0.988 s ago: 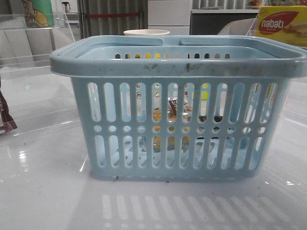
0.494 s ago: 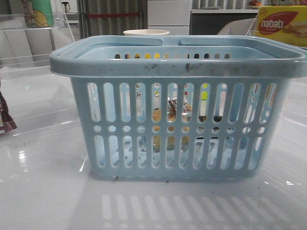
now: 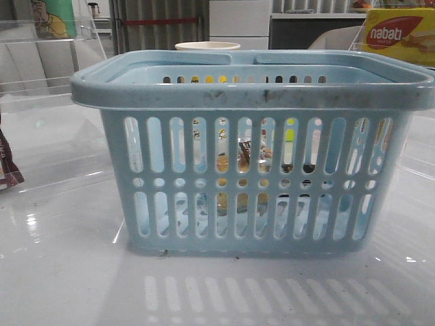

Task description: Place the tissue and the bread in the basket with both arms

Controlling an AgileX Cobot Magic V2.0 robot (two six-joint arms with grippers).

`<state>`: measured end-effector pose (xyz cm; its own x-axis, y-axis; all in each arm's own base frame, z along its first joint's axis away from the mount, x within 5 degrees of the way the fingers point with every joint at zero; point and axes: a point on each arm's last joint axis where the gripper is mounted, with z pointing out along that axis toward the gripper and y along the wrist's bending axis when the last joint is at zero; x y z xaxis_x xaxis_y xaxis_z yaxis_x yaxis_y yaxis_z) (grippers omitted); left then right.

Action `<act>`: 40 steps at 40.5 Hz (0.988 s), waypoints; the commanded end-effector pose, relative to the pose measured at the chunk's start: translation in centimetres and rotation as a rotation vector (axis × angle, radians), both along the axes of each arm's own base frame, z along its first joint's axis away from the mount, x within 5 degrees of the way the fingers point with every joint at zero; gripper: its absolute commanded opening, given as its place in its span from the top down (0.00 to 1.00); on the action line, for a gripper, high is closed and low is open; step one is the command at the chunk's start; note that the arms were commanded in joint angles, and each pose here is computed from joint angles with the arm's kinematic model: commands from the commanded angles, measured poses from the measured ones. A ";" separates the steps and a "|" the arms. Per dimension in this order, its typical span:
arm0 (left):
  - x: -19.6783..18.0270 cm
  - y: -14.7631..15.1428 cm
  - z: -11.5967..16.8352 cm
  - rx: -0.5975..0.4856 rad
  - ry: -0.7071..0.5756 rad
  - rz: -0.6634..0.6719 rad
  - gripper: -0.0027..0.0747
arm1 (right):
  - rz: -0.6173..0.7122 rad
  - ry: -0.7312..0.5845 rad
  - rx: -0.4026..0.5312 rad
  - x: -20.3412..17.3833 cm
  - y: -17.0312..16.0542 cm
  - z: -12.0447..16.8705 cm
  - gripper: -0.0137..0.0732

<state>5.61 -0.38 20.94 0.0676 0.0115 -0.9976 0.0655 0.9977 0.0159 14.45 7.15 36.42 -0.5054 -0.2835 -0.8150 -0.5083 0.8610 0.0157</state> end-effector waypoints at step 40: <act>-0.2 0.0 0.7 -0.026 -0.098 -0.002 0.85 | -0.503 -0.637 0.100 -8.4 -7.1 -9.9 0.81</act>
<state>5.61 -0.38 20.94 0.0682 0.0110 -0.9976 0.0655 0.9977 0.0155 6.70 0.30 26.60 -0.1365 -0.0497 -0.9894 -0.0357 0.9983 -0.0452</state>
